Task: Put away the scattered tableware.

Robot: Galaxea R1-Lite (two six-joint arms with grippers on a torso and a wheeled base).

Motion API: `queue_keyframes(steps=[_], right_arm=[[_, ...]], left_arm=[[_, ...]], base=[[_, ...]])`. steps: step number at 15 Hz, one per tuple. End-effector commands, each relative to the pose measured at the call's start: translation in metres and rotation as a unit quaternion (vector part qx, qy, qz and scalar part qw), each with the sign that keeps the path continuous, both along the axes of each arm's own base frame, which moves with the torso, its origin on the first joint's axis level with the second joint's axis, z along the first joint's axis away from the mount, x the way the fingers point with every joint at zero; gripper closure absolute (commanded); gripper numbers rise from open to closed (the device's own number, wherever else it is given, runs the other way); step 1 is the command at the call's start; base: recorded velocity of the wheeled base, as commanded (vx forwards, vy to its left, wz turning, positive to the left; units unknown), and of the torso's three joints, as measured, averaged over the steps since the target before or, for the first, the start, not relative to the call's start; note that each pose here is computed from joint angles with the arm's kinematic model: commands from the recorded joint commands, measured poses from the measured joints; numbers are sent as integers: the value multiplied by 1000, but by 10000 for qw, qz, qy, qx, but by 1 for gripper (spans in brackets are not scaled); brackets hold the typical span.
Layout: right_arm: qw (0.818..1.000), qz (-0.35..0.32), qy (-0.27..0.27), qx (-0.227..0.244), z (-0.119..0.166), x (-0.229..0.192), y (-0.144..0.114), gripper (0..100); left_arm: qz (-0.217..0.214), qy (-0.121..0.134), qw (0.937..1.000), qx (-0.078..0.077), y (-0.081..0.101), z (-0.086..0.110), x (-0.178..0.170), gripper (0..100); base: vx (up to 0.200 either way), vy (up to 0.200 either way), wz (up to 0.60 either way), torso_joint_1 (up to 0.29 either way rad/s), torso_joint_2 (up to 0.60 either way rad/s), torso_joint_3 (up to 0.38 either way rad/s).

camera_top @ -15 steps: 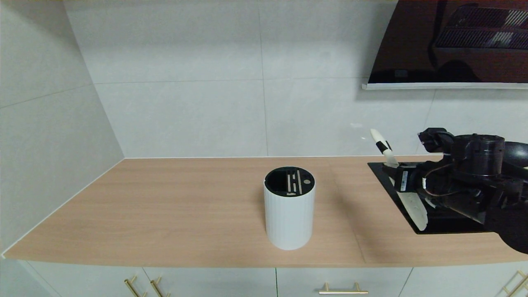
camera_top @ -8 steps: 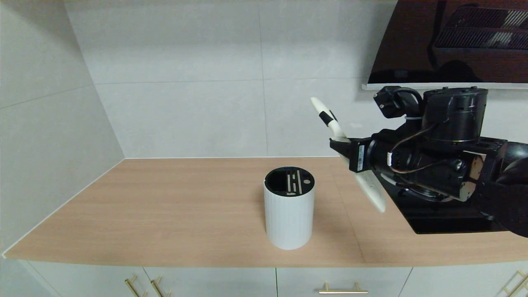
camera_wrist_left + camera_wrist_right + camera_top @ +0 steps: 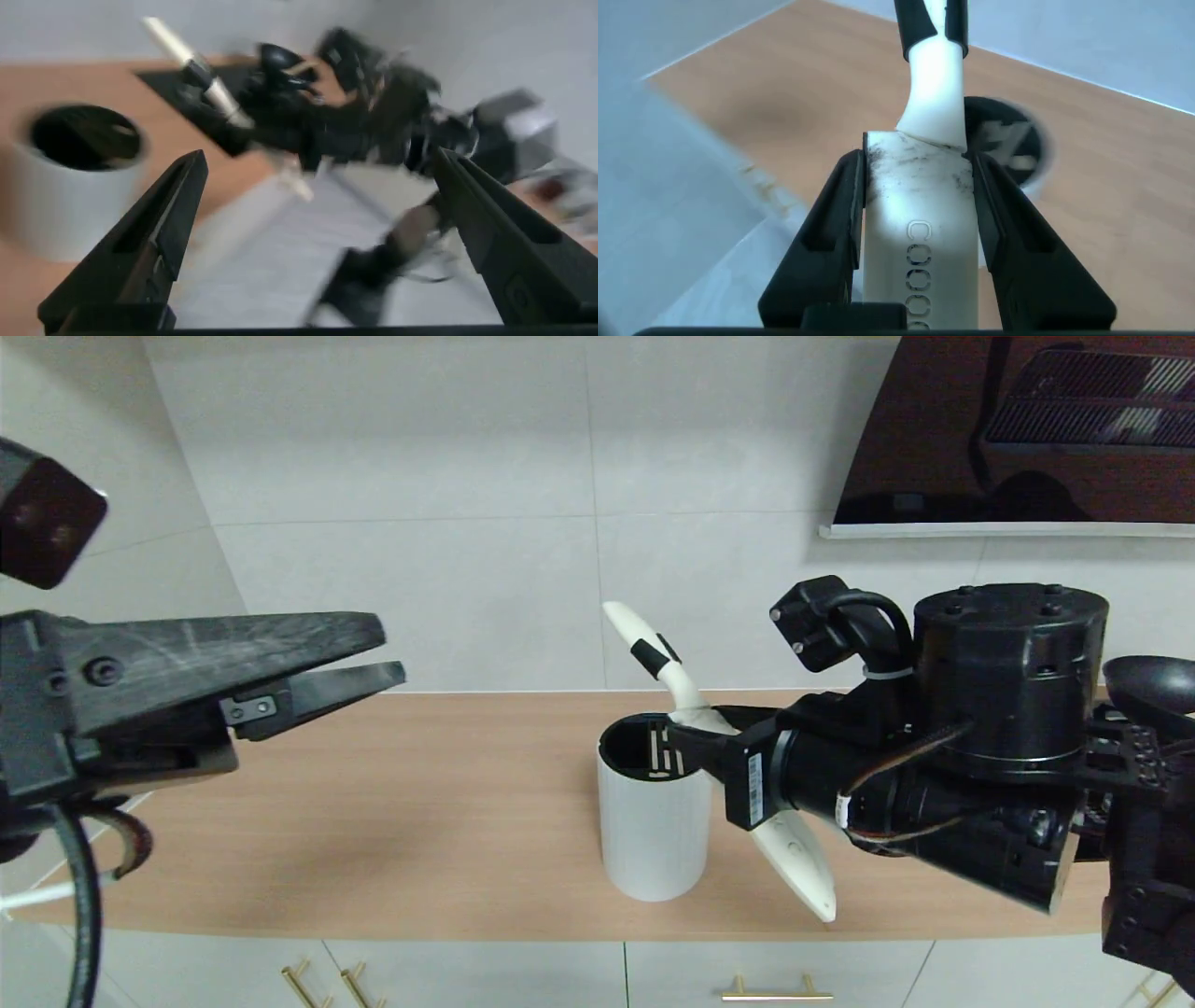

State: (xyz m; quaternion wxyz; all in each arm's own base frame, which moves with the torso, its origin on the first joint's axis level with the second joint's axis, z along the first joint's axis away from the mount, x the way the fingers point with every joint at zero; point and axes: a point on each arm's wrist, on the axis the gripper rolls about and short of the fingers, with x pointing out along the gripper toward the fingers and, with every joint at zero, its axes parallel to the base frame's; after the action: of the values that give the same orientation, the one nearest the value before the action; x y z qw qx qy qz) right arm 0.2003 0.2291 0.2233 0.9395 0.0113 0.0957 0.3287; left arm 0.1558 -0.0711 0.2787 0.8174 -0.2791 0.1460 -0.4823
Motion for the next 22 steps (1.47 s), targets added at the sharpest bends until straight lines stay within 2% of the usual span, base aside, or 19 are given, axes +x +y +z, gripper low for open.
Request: queue_keyframes(steps=[1, 2, 3, 4, 5, 6, 7, 9, 10, 12, 16, 22], right_arm=[[9999, 158, -54, 36, 4, -19, 7, 100], [9999, 158, -54, 36, 4, -19, 7, 100], [9996, 251, -91, 59, 6, -30, 15, 100], [9995, 281, -62, 96, 6, -33, 18, 100], [9994, 282, -23, 187, 7, -34, 22, 100], [9991, 212, 34, 373, 11, -31, 28, 100], [9989, 97, 91, 441, 10, -28, 32, 100], [9990, 72, 109, 431, 9, -27, 34, 100], [9992, 38, 142, 368, 1, -27, 45, 100], [9992, 74, 169, 341, -2, -28, 48, 100], [9992, 135, 169, 338, -7, -31, 52, 100], [9989, 128, 80, 438, -6, -33, 50, 100]], left_arm=[[-175, 553, 9983, 96, -21, -20, 24, 0], [-175, 553, 9983, 96, -21, -20, 24, 0], [-154, 791, 9965, 217, -44, -34, 36, 0], [70, 835, 9961, 264, -57, -41, 44, 0], [362, 835, 9954, 295, -68, -48, 52, 0], [690, 737, 9945, 261, -83, -55, 61, 0], [757, 641, 9949, 186, -89, -57, 64, 0], [749, 617, 9951, 167, -91, -58, 65, 0], [754, 705, 9946, -24, -93, -56, 67, 0], [749, 761, 9943, -17, -94, -58, 68, 0], [841, 522, 9948, -217, -97, -57, 74, 0], [932, 509, 9941, -232, -98, -58, 76, 0]], base=[[0, 0, 0, 0, 0, 0], [0, 0, 0, 0, 0, 0], [0, 0, 0, 0, 0, 0], [0, 0, 0, 0, 0, 0], [0, 0, 0, 0, 0, 0], [0, 0, 0, 0, 0, 0], [0, 0, 0, 0, 0, 0], [0, 0, 0, 0, 0, 0], [0, 0, 0, 0, 0, 0], [0, 0, 0, 0, 0, 0], [0, 0, 0, 0, 0, 0], [0, 0, 0, 0, 0, 0]])
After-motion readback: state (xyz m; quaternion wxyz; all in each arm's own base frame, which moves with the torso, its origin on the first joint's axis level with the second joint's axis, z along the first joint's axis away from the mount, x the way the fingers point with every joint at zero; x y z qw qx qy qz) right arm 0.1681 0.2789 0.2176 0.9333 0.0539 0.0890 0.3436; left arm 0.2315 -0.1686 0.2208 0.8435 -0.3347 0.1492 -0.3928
